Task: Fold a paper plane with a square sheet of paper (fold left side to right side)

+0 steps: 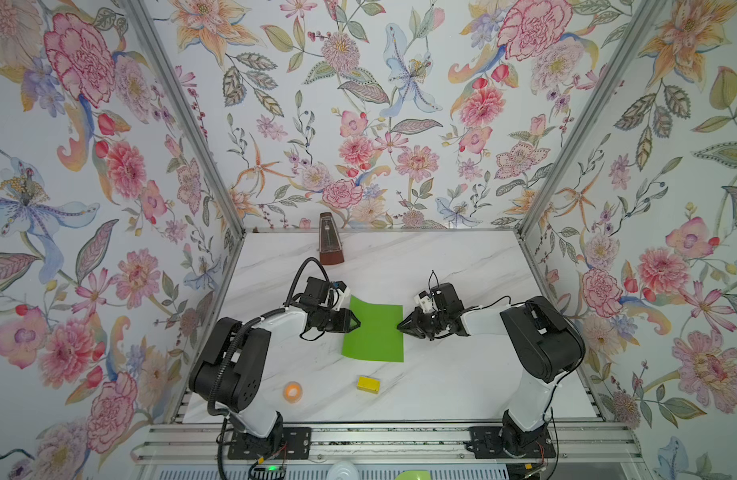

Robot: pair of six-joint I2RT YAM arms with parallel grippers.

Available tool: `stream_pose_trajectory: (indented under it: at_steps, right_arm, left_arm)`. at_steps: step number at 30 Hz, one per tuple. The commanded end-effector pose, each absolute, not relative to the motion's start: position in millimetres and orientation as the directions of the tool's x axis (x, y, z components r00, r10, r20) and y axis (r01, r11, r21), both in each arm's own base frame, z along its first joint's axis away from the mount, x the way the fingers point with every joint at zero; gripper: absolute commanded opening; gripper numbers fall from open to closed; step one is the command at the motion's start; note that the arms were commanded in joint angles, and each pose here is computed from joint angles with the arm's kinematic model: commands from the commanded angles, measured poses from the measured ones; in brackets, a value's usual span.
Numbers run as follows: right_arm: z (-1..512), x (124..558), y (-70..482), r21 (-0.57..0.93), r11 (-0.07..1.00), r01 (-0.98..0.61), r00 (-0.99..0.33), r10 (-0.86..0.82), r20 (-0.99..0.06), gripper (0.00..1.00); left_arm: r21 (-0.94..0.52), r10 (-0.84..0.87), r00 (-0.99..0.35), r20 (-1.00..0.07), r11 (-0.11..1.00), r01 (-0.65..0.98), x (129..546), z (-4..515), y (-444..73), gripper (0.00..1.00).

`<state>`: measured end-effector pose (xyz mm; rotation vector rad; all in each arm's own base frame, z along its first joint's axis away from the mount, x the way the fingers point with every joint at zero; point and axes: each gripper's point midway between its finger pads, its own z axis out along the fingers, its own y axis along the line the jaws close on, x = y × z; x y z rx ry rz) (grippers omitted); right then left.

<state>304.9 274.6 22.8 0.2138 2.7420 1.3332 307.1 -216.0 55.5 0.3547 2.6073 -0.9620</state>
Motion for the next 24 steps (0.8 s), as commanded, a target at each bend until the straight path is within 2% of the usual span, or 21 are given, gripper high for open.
stream_pose_trajectory:
  at_steps: [1,12,24]
  right_arm:
    - [17.5,302.1,272.9,0.761,0.642,0.091,-0.987,0.157,-0.015,0.19]
    - [20.6,300.9,272.0,0.762,0.643,0.085,-0.987,0.157,-0.023,0.22]
    - [18.4,297.7,269.4,0.754,0.651,0.086,-0.988,0.152,-0.019,0.28]
  left_arm:
    - [-0.627,0.109,-0.893,-0.436,0.675,0.389,307.2,82.6,-238.3,0.45]
    - [-0.693,0.103,-0.871,-0.48,0.564,0.449,307.9,102.7,-291.8,0.61]
    - [-0.715,0.078,-0.878,-0.472,0.549,0.433,312.8,88.7,-304.3,0.66]
